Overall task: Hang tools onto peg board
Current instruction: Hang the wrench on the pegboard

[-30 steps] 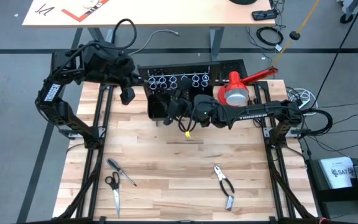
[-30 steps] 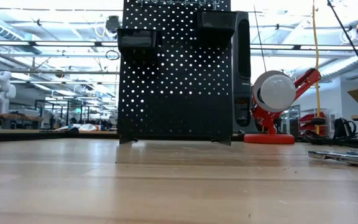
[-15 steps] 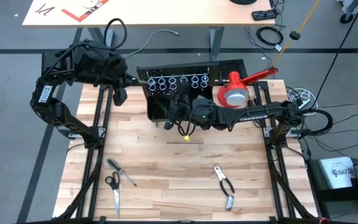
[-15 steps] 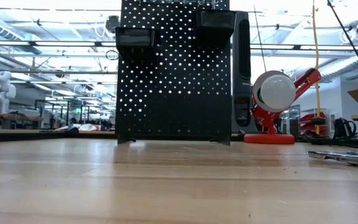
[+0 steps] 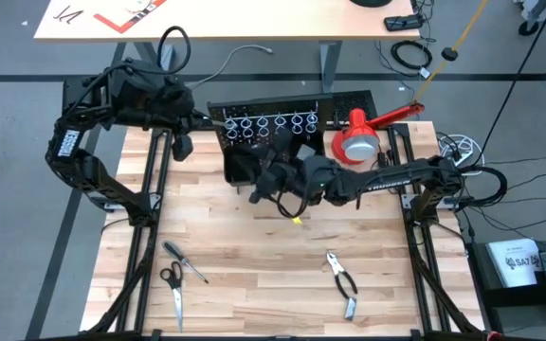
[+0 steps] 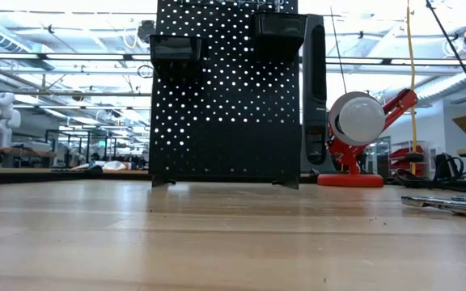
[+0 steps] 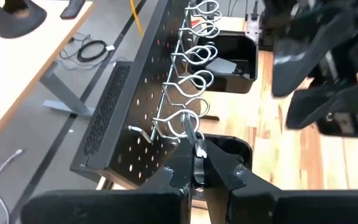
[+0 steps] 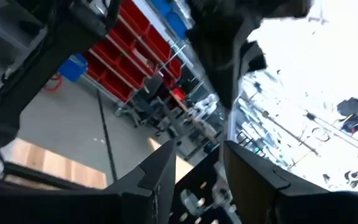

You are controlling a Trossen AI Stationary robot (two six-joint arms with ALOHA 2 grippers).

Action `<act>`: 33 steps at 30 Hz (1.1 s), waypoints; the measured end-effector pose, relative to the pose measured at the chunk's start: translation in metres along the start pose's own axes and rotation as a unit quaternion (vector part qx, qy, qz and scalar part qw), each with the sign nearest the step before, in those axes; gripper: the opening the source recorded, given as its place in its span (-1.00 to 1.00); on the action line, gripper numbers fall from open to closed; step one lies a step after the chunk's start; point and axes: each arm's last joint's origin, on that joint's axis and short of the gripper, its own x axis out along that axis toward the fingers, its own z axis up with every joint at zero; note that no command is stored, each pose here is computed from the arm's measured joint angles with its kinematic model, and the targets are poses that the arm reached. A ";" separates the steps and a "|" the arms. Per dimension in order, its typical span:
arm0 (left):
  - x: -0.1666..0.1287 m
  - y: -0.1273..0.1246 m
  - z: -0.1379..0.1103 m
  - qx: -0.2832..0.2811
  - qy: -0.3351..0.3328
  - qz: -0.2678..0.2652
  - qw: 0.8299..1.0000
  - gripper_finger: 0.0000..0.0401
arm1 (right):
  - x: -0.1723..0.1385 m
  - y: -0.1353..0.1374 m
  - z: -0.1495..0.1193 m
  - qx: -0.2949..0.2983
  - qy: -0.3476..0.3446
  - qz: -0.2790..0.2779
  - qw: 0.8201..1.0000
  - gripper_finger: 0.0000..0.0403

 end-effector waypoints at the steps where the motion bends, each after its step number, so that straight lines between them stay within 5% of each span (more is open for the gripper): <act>1: 0.000 0.000 0.000 0.003 -0.001 0.000 1.000 -0.89 | 0.000 -0.003 0.005 0.000 -0.001 0.002 1.000 -0.34; 15: 0.000 0.002 0.008 0.056 -0.041 0.025 0.997 -0.89 | -0.004 -0.017 0.035 0.024 0.000 0.062 0.998 -0.34; 33: 0.000 0.002 0.000 0.008 0.004 0.028 1.000 -0.89 | -0.004 -0.013 0.032 0.037 0.019 0.078 0.996 -0.34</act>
